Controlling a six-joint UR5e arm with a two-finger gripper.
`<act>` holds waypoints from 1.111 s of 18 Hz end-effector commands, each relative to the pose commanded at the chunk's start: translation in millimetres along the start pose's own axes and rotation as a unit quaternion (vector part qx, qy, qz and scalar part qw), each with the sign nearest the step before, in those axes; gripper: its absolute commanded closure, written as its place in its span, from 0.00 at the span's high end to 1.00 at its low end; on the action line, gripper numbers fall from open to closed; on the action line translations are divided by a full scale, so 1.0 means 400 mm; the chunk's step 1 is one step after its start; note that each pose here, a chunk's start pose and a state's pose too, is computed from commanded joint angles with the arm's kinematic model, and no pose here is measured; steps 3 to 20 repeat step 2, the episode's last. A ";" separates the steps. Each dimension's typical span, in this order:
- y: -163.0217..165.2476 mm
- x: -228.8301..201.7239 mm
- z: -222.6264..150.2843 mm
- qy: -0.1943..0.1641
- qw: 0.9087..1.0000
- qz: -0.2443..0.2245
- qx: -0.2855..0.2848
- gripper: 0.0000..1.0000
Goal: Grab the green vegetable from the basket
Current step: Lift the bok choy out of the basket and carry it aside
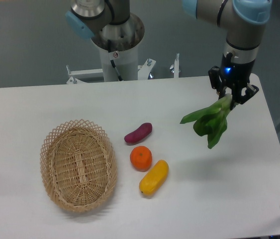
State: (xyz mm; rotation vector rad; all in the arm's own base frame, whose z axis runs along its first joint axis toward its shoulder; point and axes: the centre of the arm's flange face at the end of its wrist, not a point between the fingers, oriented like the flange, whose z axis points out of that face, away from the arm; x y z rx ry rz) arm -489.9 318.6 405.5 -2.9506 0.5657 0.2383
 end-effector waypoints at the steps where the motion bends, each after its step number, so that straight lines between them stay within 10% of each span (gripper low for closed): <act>1: -0.001 0.000 0.000 -0.001 1.000 0.000 0.001 0.41; 20: -0.003 0.001 0.002 0.001 1.000 -0.001 0.006 0.41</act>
